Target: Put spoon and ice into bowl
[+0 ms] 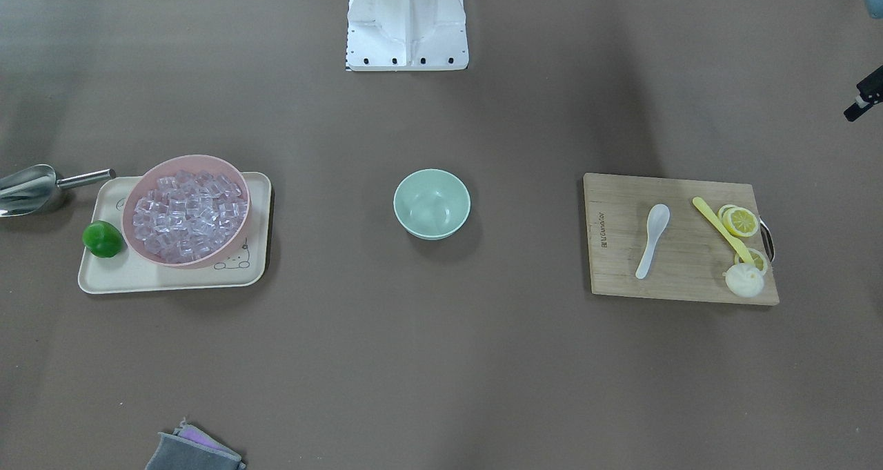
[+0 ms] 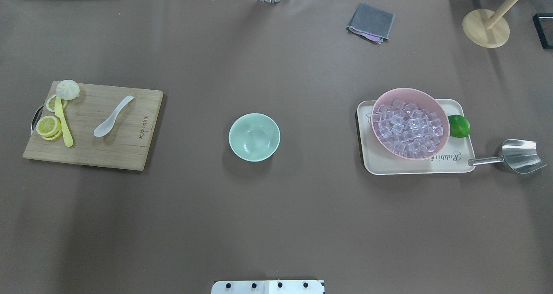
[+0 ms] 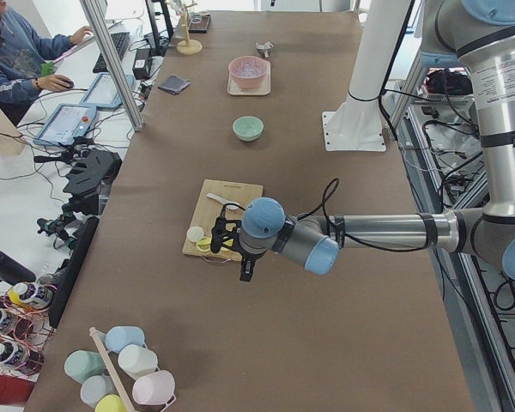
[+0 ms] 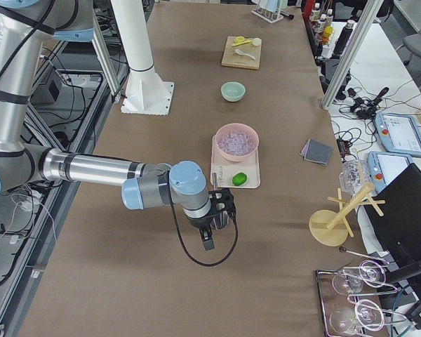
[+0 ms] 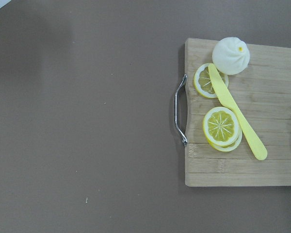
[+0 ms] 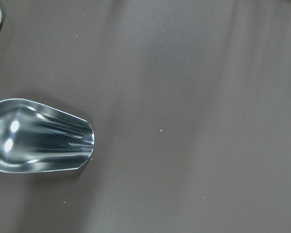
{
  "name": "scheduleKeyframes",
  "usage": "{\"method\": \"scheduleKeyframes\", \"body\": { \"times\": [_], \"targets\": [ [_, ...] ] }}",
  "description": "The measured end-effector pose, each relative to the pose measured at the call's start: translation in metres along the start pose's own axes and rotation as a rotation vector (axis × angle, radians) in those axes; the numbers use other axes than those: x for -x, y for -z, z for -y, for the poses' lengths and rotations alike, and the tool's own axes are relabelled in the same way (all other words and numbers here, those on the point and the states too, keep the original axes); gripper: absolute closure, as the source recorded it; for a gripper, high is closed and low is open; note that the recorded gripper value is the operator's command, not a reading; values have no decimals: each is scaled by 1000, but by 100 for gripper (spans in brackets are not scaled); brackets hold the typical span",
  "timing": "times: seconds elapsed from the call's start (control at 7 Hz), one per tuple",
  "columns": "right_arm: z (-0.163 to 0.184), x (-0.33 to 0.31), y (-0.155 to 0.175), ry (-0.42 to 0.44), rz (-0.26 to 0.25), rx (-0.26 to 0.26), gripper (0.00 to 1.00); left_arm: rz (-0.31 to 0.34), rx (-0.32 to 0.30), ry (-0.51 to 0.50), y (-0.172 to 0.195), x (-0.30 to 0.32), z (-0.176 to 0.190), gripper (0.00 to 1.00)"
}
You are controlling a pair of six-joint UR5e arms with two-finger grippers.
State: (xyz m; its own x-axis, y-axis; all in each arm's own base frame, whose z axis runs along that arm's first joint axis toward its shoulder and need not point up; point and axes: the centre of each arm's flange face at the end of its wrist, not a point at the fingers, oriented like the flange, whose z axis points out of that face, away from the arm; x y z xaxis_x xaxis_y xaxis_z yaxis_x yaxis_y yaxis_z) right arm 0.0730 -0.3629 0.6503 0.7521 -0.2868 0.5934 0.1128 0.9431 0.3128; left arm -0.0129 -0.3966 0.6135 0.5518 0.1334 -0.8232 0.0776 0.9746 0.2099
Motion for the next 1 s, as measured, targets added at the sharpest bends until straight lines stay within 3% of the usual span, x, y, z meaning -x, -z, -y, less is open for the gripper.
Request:
{"method": "scheduleKeyframes", "body": {
  "times": [0.29, 0.57, 0.86, 1.0],
  "targets": [
    [1, 4, 0, 2, 43, -11, 0, -18, -6, -15, 0, 1, -9, 2],
    [2, 7, 1, -17, 69, -16, 0, -84, -10, -19, 3, -8, -12, 3],
    [3, 9, 2, -30, 78, -20, 0, -124, -25, -14, 4, -39, 5, 3],
    [4, 10, 3, -29, 79, -23, 0, -120, -26, -75, -8, -68, 27, 5]
  ]
}}
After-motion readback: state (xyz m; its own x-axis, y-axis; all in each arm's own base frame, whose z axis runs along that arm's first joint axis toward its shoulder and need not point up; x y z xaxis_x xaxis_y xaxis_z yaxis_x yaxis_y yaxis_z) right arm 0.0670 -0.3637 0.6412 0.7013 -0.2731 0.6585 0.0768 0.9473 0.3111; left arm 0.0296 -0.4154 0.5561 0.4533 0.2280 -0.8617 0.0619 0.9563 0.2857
